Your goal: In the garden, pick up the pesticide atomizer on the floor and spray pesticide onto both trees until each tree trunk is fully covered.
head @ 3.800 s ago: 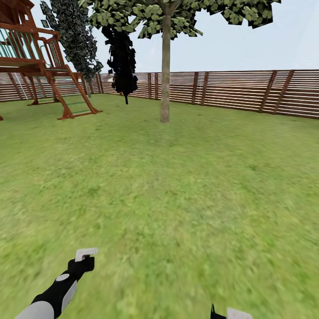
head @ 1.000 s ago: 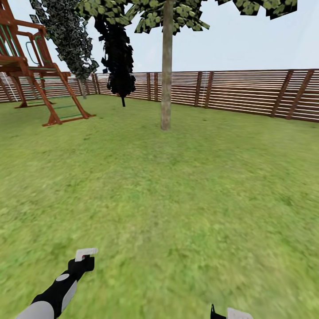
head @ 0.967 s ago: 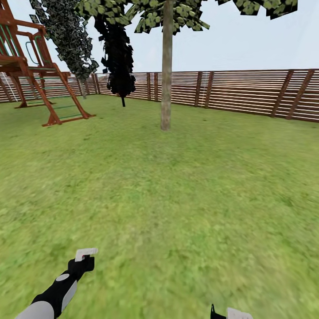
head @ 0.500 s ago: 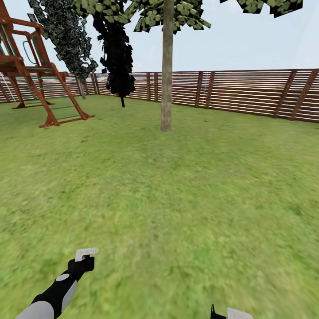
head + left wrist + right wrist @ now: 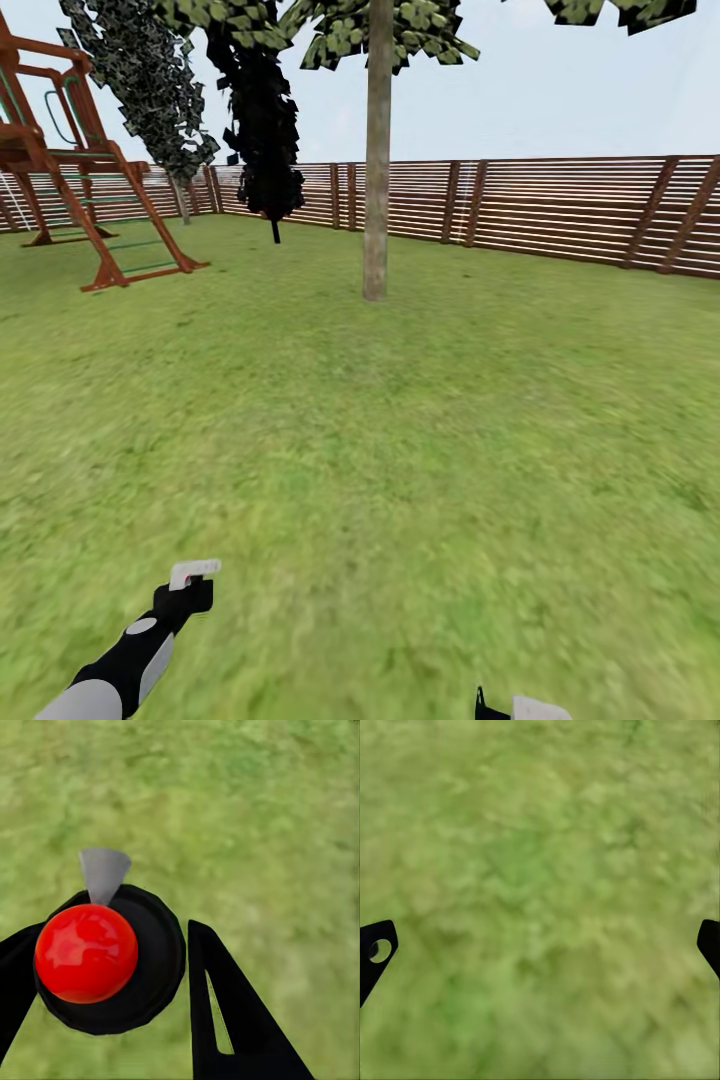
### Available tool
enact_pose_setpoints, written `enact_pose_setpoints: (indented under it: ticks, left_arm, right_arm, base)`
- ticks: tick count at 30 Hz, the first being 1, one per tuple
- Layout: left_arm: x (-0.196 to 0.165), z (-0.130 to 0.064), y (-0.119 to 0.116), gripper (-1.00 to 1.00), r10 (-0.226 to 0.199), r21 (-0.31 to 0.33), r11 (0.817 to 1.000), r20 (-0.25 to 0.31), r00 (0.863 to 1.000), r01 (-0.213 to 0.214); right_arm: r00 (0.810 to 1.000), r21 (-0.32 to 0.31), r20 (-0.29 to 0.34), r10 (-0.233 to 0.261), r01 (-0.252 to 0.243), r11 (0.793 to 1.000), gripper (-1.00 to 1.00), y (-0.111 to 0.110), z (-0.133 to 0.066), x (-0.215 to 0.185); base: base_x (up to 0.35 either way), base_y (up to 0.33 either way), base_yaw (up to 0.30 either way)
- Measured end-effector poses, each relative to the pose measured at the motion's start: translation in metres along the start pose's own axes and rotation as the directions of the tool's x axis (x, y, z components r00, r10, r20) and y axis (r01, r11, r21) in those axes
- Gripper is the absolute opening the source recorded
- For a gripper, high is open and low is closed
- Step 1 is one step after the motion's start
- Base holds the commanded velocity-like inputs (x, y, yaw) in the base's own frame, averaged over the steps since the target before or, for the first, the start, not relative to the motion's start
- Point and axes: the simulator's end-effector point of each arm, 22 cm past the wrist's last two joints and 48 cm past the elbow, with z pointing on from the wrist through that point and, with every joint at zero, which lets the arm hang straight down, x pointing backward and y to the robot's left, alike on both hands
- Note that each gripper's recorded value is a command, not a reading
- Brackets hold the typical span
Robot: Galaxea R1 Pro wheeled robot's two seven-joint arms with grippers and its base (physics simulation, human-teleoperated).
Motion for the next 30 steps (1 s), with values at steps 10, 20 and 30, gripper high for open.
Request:
enact_pose_setpoints:
  ticks: [10, 20, 30]
  left_arm:
    - [0.0001, 0.0, 0.0, -1.0, 0.0, 0.0, 1.0, 0.0, 1.0, 0.0]
    - [0.0001, 0.0, 0.0, -1.0, 0.0, 0.0, 1.0, 0.0, 1.0, 0.0]
    - [-0.0003, 0.0, 0.0, -1.0, 0.0, 0.0, 1.0, 0.001, 1.0, 0.0]
  right_arm:
    - [1.0, 0.0, 0.0, 0.0, 0.0, 1.0, 1.0, 0.0, 0.0001, -0.0001]
    - [1.0, 0.0, 0.0, 0.0, 0.0, 1.0, 1.0, 0.0, 0.0, -0.0001]
    - [1.0, 0.0, 0.0, 0.0, 0.0, 1.0, 1.0, 0.0, 0.0001, -0.0001]
  base:
    - [0.34, 0.0, 0.0]
    - [0.34, 0.0, 0.0]
    - [0.34, 0.0, 0.0]
